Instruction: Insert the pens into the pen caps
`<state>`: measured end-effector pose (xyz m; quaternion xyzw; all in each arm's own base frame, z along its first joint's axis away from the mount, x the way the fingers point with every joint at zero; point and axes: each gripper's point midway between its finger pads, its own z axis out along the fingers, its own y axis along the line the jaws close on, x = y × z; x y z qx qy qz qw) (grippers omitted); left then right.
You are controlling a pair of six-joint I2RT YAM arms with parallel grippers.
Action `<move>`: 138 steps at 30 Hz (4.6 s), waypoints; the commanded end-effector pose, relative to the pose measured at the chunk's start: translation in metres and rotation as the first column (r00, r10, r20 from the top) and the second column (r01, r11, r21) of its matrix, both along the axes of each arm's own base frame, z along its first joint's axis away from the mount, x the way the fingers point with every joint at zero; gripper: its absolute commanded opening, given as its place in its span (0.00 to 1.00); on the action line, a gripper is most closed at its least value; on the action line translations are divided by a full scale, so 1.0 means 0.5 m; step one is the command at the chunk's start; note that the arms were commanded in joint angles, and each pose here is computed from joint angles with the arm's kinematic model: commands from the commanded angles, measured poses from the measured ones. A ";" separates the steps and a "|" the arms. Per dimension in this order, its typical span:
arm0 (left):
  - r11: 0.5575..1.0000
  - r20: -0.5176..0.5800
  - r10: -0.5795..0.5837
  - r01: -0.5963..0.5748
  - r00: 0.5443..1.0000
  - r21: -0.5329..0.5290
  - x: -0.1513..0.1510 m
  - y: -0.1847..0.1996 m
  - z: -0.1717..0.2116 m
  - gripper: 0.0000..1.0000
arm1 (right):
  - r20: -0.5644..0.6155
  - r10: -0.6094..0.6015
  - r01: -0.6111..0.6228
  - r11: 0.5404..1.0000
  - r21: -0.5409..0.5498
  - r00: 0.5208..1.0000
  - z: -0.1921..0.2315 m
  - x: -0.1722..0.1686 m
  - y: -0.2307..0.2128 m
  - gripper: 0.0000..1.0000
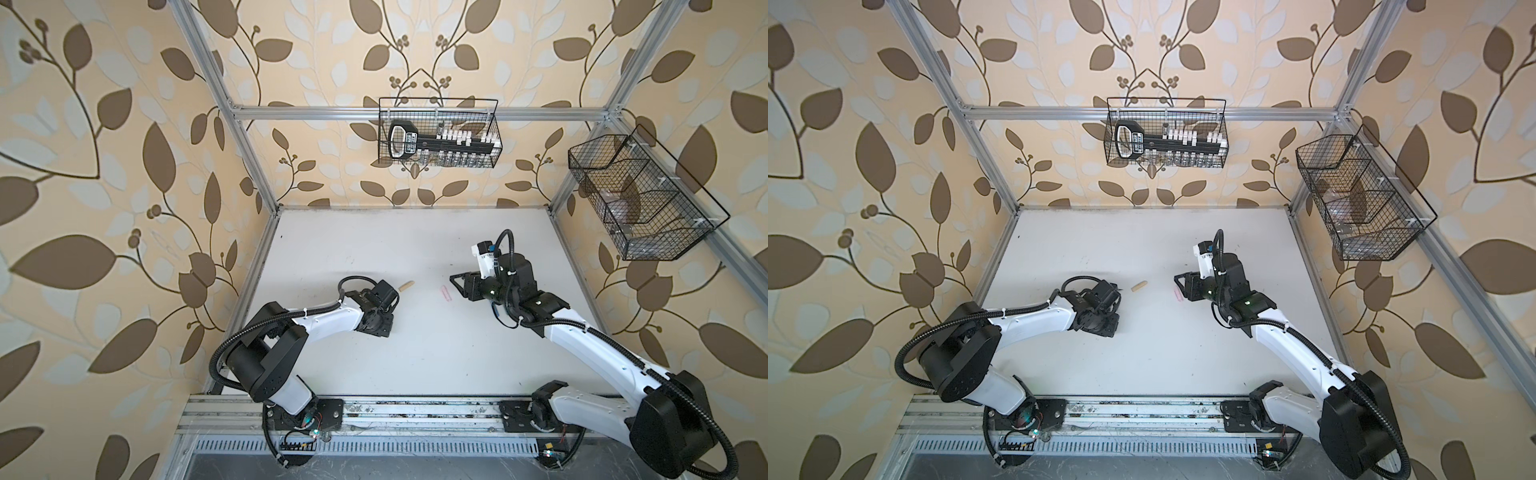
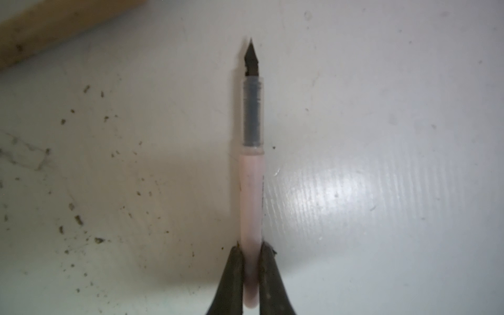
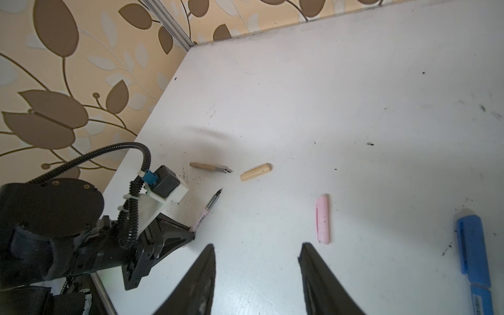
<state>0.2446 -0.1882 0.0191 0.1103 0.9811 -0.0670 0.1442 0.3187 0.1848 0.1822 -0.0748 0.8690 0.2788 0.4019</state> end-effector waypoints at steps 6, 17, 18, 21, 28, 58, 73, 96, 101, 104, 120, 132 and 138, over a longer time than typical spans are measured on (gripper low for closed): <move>0.990 0.073 -0.012 0.023 0.997 -0.141 0.034 -0.050 0.036 0.00 | -0.094 -0.008 0.010 1.000 0.022 0.996 -0.072 -0.012 0.028 0.53; 0.891 0.213 -0.097 0.180 0.972 -0.416 0.052 -0.164 0.136 0.00 | -0.149 0.133 -0.081 0.946 0.314 0.980 -0.118 -0.041 0.166 0.58; 0.882 0.219 -0.100 0.188 0.971 -0.431 0.049 -0.169 0.143 0.00 | -0.145 0.145 -0.092 0.942 0.322 0.979 -0.117 -0.040 0.173 0.58; 0.867 0.217 -0.116 0.206 0.969 -0.454 0.042 -0.181 0.148 0.00 | -0.129 0.155 -0.102 0.932 0.349 0.979 -0.112 -0.034 0.185 0.59; 0.843 0.256 -0.123 0.237 0.959 -0.482 0.027 -0.188 0.187 0.00 | -0.143 0.175 -0.110 0.920 0.376 0.974 -0.125 -0.013 0.209 0.59; 0.746 0.358 -0.045 0.270 0.932 -0.608 0.033 -0.198 0.289 0.68 | 0.000 0.184 -0.161 0.855 0.493 0.983 -0.024 -0.024 0.188 0.00; 0.554 0.380 -0.171 0.407 0.909 -0.726 0.012 -0.273 0.327 0.61 | 0.098 0.076 -0.115 0.863 0.491 0.992 0.026 -0.065 0.109 0.00; 0.470 0.372 -0.232 0.438 0.899 -0.766 -0.009 -0.299 0.355 0.39 | 0.171 0.084 -0.160 0.850 0.502 0.982 0.057 -0.069 0.134 0.00; 0.482 0.375 -0.226 0.438 0.899 -0.758 -0.008 -0.296 0.352 0.26 | 0.172 0.093 -0.168 0.850 0.499 0.981 0.055 -0.071 0.137 0.00; 0.499 0.382 -0.216 0.438 0.898 -0.748 -0.003 -0.292 0.350 0.21 | 0.175 0.109 -0.183 0.850 0.493 0.979 0.054 -0.076 0.140 0.00; 0.746 0.414 -0.257 0.452 0.873 -0.489 0.032 -0.234 0.294 0.02 | -0.069 -0.031 0.026 0.997 -0.079 0.997 -0.013 -0.049 -0.032 0.45; 0.764 0.560 -0.292 0.541 0.775 -0.352 -0.002 -0.237 0.359 0.02 | -0.352 0.011 -0.162 0.901 -0.403 0.936 -0.118 0.037 -0.047 0.48; 0.744 0.574 -0.301 0.564 0.762 -0.359 -0.023 -0.235 0.377 0.04 | -0.468 0.069 -0.293 0.857 -0.425 0.881 -0.195 0.050 0.000 0.48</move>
